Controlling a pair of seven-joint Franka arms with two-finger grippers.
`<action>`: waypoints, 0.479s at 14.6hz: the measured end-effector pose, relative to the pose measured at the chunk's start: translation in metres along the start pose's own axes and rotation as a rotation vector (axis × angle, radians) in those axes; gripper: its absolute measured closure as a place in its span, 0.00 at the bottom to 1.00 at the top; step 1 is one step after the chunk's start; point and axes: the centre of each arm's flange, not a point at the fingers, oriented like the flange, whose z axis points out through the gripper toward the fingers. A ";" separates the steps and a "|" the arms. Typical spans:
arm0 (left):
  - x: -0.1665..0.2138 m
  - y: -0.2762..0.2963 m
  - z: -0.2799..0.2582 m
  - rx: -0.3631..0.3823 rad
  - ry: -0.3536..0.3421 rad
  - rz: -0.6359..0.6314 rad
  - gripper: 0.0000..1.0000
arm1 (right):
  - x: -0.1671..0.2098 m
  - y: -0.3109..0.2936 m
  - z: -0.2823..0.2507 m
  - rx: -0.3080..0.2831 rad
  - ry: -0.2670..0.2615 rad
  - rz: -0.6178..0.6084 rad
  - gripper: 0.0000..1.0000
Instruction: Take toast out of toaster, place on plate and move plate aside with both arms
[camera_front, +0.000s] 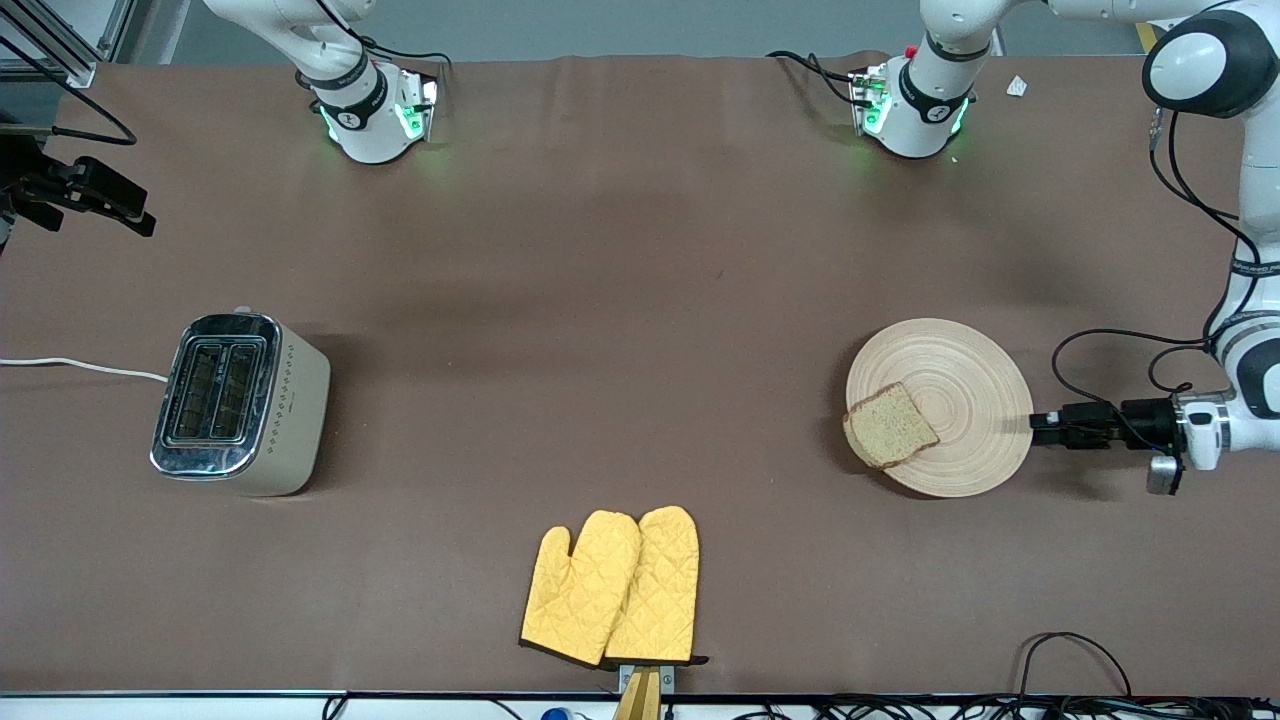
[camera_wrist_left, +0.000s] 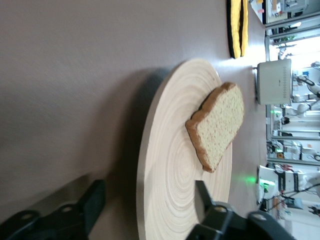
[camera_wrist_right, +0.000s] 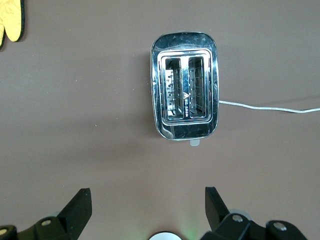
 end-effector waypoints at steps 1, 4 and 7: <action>0.003 0.001 -0.009 0.014 0.011 0.004 0.02 | 0.000 0.000 0.000 0.000 0.000 0.000 0.00; 0.014 0.017 -0.031 0.079 0.008 0.000 0.00 | 0.000 0.000 0.000 0.000 0.000 0.000 0.00; 0.040 0.069 -0.050 0.149 0.011 -0.081 0.00 | 0.000 0.000 0.000 0.000 0.000 -0.001 0.00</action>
